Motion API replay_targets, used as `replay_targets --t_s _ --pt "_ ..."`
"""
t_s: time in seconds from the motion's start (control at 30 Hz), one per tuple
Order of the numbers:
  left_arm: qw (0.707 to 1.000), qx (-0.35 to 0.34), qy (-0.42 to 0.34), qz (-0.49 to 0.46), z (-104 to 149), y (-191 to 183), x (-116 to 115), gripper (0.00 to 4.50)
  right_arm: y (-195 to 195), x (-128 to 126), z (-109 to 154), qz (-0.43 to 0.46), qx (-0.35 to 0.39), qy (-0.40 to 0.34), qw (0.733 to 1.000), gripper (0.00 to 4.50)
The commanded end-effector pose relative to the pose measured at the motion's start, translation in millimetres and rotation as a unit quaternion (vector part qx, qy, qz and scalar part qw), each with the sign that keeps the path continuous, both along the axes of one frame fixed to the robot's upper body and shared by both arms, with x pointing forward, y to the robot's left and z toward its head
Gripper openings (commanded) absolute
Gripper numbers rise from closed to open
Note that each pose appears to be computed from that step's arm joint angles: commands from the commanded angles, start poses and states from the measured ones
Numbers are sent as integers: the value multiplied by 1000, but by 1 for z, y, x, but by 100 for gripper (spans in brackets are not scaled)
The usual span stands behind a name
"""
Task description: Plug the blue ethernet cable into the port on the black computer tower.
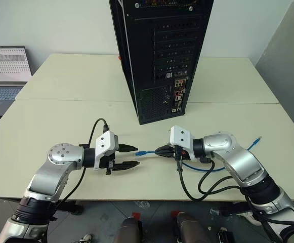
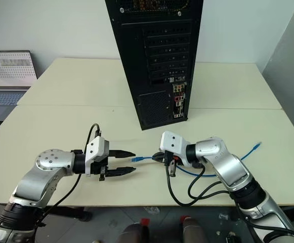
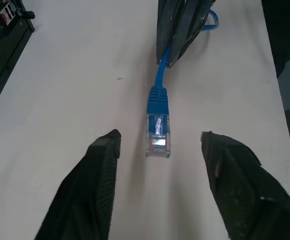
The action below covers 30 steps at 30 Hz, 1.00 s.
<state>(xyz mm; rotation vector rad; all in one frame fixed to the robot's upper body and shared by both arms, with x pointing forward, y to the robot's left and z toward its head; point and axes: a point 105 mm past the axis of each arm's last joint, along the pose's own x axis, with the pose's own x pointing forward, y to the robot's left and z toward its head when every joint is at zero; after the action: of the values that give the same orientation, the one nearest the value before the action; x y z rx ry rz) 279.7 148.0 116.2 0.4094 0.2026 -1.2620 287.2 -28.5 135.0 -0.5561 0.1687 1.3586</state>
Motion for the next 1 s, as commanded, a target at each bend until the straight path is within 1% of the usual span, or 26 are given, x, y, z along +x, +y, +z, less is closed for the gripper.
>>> replay_targets --t_s 0.03,0.23,0.47,0.53,0.57,0.67,0.7,0.73,0.83,0.93,1.0 --pt "1000 -5 -26 -7 8 -4 3 165 6 -7 14 26 11 -25 999 0" --pt "999 -5 -31 -4 7 -4 5 27 5 -8 13 27 9 -25 999 0" --pt "999 -2 -39 -6 6 -4 5 27 5 -9 10 34 1 -24 999 0" --pt "999 1 -48 -9 6 -4 5 27 3 -10 8 38 -3 -22 999 48" --pt "999 1 -53 -11 6 -5 5 27 1 -10 7 41 -5 -22 999 57" --pt "997 10 -77 -18 6 -6 5 27 -5 -8 9 38 -8 -19 999 138" --pt "996 15 -91 -23 6 -8 5 27 -8 -7 11 37 -9 -15 999 155" --pt "994 18 -104 -27 6 -9 5 27 -12 -7 12 35 -10 -12 999 183" --pt "986 31 -160 -43 7 -15 5 27 -23 -10 20 32 15 30 999 251" --pt "971 42 -228 -64 8 -23 3 27 -29 -12 24 15 56 81 995 253" --pt "961 42 -259 -85 6 -29 -3 27 -30 -14 25 3 82 114 990 253"
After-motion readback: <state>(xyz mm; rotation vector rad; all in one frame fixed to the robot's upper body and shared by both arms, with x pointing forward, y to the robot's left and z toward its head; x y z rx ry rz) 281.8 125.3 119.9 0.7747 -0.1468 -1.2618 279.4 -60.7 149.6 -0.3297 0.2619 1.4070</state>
